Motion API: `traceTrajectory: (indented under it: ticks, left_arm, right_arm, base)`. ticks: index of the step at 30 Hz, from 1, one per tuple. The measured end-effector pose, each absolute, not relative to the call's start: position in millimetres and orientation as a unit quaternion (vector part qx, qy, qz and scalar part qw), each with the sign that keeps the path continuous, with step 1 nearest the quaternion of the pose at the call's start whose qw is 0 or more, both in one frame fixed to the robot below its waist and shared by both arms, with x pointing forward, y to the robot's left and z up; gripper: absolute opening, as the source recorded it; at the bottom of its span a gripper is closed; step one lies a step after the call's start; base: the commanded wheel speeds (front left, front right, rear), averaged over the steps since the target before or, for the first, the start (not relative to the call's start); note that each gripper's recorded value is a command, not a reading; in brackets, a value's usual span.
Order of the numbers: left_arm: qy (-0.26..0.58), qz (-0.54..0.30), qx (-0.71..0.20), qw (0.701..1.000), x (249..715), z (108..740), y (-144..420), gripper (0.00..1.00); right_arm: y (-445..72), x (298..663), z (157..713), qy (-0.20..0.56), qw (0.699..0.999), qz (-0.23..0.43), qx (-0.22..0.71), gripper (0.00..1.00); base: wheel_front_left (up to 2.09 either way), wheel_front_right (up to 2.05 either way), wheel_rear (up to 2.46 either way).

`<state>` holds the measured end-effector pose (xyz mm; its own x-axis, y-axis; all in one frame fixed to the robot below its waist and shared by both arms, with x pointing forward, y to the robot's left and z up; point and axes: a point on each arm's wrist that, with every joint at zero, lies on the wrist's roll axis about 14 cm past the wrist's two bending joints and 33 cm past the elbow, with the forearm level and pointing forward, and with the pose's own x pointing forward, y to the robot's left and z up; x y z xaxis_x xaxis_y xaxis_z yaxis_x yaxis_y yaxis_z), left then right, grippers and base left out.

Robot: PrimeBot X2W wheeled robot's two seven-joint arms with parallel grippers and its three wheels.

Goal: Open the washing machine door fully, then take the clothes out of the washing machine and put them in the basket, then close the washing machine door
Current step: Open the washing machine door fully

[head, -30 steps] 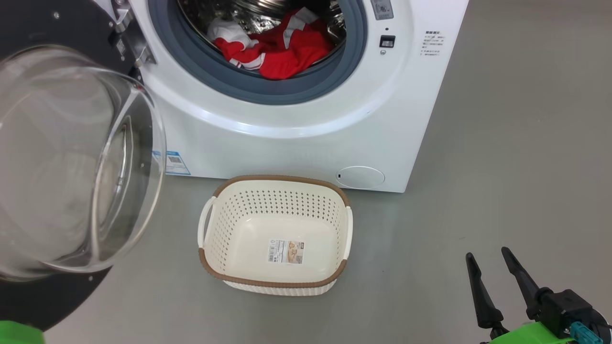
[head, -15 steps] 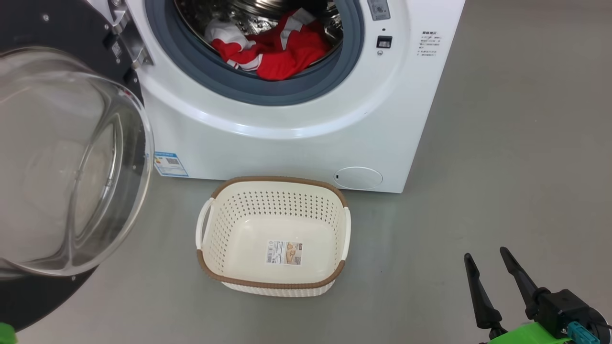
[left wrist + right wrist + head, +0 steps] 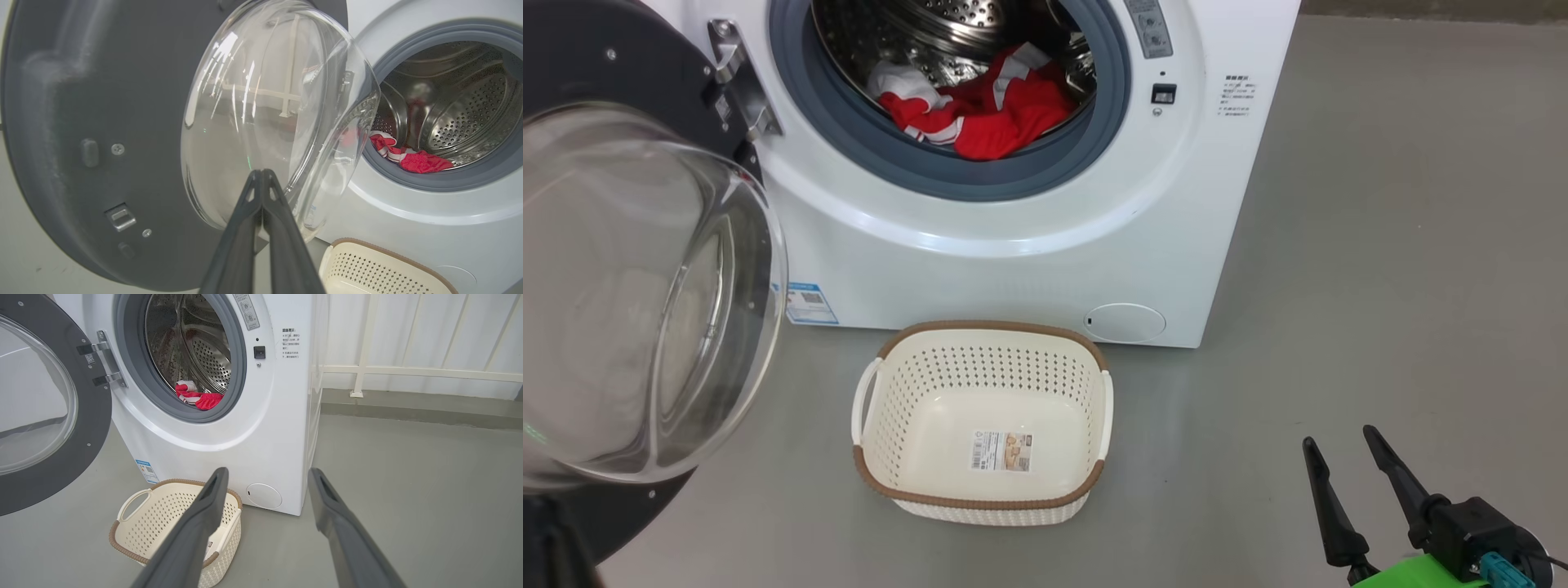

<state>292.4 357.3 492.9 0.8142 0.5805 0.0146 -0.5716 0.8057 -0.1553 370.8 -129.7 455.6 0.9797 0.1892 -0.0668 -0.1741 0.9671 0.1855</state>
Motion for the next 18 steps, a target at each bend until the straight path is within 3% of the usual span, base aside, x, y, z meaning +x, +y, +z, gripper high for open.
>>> traceTrajectory:
  ticks: [7,8,10,11,13,18]
  left_arm:
    - [-0.023,0.229,-0.084,0.970,295,497,303,0.00]
    - [-0.021,0.218,-0.087,0.972,297,497,295,0.04]
    - [-0.017,0.198,-0.091,0.976,299,499,282,0.41]
    - [-0.017,0.186,-0.092,0.978,301,500,275,0.53]
    - [-0.019,0.164,-0.094,0.982,306,504,261,1.00]
    - [-0.008,0.107,-0.105,0.989,317,505,226,1.00]
  right_arm:
    - [-133,366,461,0.034,0.991,0.087,0.091,1.00]
    - [-134,365,462,0.033,0.992,0.086,0.091,1.00]
    - [-135,363,464,0.030,0.992,0.085,0.091,1.00]
    - [-136,362,464,0.029,0.992,0.083,0.091,1.00]
    - [-138,359,464,0.029,0.992,0.079,0.092,1.00]
    - [-146,352,463,0.030,0.993,0.067,0.094,1.00]
  base:
    - [0.00,0.00,0.00]
    - [0.00,0.00,0.00]
    - [0.00,0.00,0.00]
    - [0.00,0.00,0.00]
    - [0.00,0.00,0.00]
    - [0.00,0.00,0.00]
